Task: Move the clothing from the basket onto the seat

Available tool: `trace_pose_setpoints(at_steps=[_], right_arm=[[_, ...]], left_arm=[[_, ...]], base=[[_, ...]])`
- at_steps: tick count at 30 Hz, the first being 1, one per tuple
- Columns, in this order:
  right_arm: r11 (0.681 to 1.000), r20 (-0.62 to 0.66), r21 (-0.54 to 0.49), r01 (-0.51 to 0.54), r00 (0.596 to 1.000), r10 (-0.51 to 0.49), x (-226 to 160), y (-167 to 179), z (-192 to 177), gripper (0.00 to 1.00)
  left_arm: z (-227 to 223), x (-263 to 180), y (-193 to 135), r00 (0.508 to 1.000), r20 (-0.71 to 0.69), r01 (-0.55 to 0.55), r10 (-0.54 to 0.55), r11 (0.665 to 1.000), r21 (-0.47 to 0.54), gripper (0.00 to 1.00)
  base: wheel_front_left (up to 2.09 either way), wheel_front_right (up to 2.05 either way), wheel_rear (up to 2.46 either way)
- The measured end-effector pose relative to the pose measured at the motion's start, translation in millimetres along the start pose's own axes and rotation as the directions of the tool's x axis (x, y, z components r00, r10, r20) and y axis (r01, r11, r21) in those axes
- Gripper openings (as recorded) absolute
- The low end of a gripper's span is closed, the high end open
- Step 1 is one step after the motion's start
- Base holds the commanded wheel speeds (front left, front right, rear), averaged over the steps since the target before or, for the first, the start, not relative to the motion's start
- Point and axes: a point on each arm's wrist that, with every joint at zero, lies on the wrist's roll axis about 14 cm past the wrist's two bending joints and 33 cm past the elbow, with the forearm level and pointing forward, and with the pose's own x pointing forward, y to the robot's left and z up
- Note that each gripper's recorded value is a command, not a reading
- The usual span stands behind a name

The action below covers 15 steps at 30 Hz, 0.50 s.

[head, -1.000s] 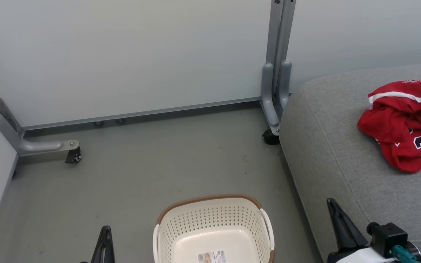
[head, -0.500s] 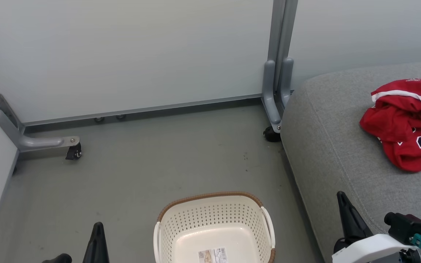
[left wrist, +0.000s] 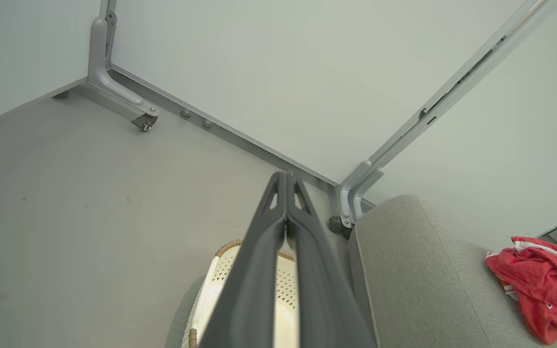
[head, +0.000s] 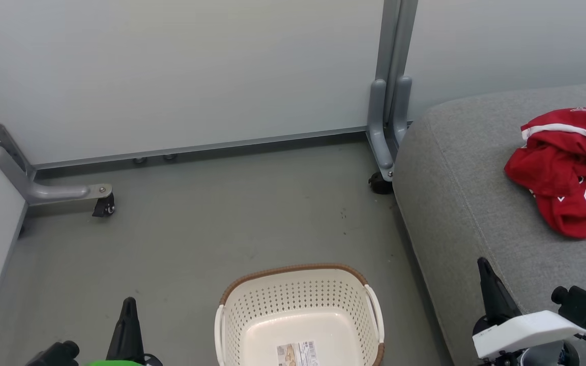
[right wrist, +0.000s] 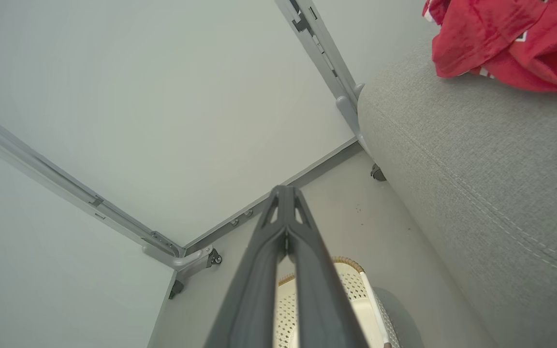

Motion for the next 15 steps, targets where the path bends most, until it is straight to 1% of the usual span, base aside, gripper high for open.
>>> trace_pose_setpoints(at_steps=[7,15], right_arm=[[0.995,-0.003,0.097,0.017,1.000,-0.017,4.7,-3.0,1.5,0.00],[0.979,-0.004,0.202,0.030,1.000,-0.030,10.2,-5.3,3.4,0.00]], left_arm=[[3.7,6.0,0.5,1.000,-0.002,-0.001,0.000,0.995,-0.102,0.00],[6.4,12.2,2.0,1.000,-0.009,-0.005,0.003,0.977,-0.213,0.00]], base=[[0.00,0.00,0.00],[0.00,0.00,0.00]])
